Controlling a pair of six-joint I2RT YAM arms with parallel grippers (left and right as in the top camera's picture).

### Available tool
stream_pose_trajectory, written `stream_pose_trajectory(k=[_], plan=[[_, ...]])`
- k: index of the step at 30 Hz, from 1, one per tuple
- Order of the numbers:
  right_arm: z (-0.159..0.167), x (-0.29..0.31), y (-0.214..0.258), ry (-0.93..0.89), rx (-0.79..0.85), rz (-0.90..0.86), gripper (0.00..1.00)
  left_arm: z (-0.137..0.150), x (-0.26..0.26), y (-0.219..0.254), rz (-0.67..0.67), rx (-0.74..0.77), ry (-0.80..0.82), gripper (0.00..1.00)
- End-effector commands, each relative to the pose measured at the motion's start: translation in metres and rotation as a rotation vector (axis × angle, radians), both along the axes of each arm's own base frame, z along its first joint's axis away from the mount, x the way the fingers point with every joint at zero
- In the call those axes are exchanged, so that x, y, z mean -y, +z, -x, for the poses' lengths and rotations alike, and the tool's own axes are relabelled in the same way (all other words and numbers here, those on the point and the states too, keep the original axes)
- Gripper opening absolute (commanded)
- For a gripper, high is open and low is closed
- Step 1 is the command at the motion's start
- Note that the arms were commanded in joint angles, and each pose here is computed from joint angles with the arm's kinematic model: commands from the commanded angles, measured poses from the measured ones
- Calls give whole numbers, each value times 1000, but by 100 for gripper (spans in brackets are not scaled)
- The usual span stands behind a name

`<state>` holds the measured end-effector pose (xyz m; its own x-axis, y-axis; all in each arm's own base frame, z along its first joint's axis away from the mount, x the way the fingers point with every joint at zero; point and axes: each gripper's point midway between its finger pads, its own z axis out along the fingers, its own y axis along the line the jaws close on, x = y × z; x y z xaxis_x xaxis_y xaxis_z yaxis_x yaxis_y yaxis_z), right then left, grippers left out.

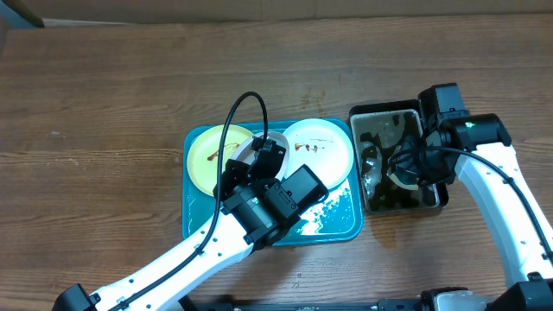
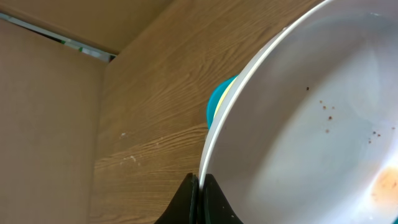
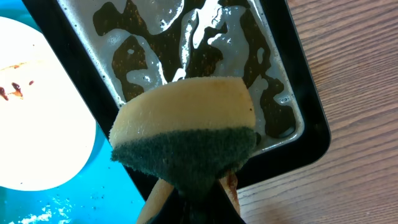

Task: Clean dirty plates on tray and stack at the side
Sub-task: 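Lift the white plate with the left gripper and place it left of the tray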

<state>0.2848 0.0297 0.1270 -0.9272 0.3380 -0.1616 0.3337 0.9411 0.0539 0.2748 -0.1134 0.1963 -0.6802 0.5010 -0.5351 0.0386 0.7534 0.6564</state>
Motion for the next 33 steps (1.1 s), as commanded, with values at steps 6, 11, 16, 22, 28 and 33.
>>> stream_pose_trajectory(k=[6, 11, 16, 22, 28, 33], plan=[[0, 2, 4, -1, 21, 5, 4, -3, 0, 20, 18, 69, 10, 4], [0, 2, 4, -1, 20, 5, 4, -3, 0, 20, 16, 68, 10, 4], [0, 2, 4, -1, 20, 5, 4, -1, 0, 15, 30, 41, 9, 4], [1, 2, 4, -1, 16, 6, 4, -5, -22, -3, 125, -56, 107, 4], [2, 2, 4, -1, 11, 7, 4, -16, -60, -6, 360, -130, 279, 4], [2, 2, 4, -1, 11, 6, 4, -28, -102, -2, 567, -155, 405, 4]])
